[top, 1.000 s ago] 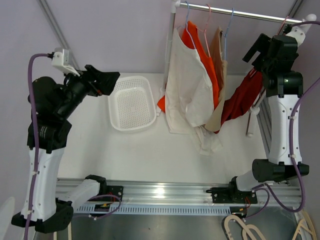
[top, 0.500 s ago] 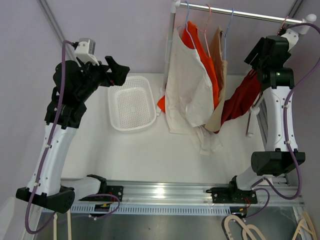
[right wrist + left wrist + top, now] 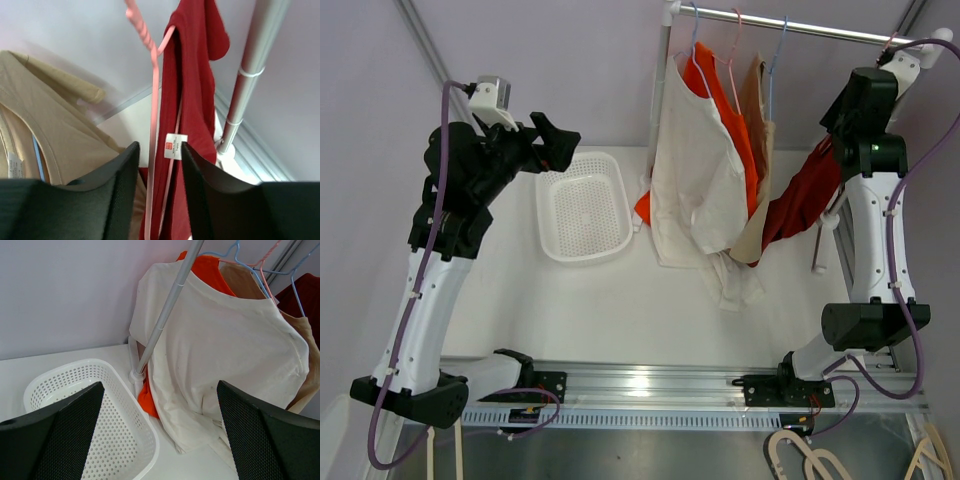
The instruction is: Remove the t-shirt from the hanger
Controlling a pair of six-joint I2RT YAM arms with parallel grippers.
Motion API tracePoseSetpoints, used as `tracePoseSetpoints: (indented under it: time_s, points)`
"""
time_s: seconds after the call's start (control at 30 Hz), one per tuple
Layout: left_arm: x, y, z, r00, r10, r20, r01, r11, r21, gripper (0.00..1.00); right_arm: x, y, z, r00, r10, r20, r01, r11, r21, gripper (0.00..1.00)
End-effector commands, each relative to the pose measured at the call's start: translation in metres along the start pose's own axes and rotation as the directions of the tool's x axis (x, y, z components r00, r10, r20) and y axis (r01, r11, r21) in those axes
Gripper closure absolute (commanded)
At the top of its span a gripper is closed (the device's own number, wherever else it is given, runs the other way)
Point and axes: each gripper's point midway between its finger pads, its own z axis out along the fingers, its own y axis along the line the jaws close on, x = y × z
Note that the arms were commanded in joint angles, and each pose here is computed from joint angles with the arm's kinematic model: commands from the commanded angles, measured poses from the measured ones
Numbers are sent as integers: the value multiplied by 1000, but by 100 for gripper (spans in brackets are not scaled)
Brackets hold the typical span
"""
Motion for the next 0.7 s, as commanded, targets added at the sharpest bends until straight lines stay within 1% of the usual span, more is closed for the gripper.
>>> tracePoseSetpoints:
  time_s: [0.0,0.03,0.07,0.1,0.13,0.37,0.43,0.57,0.6,0.63,0.67]
  points:
    - [-21,-10,-8,997,29,73,-31,999,24,1,-38,-5,-11,993,7,115,-10,1000,24,58]
    - [-21,-10,-8,997,29,72,-31,999,25,0,-41,-4,-12,993,5,121,-8,1000,23,70]
    - [-21,-10,-8,997,30,72,-32,999,25,1,-40,-5,-11,993,4,121,-7,1000,28,76]
    - [-21,-11,-9,997,31,75,-33,999,27,1,-41,-5,-10,992,6,125,-9,999,30,79]
    - [-20,-11,-8,997,30,72,-32,999,28,0,-39,4,-14,992,0,124,-1,1000,10,79]
    - [-18,-10,-7,997,36,69,-38,999,28,0,-37,10,-6,992,-15,124,14,1000,3,77]
    - [-18,-10,-7,997,38,69,-40,999,28,0,-33,12,-2,993,-19,116,19,1000,3,72]
    - [-17,-10,-7,997,40,65,-42,999,29,1,-33,13,0,992,-21,121,20,1000,10,73]
    - [-17,-10,-7,997,42,65,-44,999,29,1,-34,12,0,992,-25,125,24,1000,12,69]
    - [-17,-10,-7,997,42,65,-44,999,29,0,-35,11,1,991,-27,127,25,1000,17,68]
    - [-17,-10,-7,997,42,65,-44,999,29,0,-34,11,3,992,-28,126,26,999,20,71]
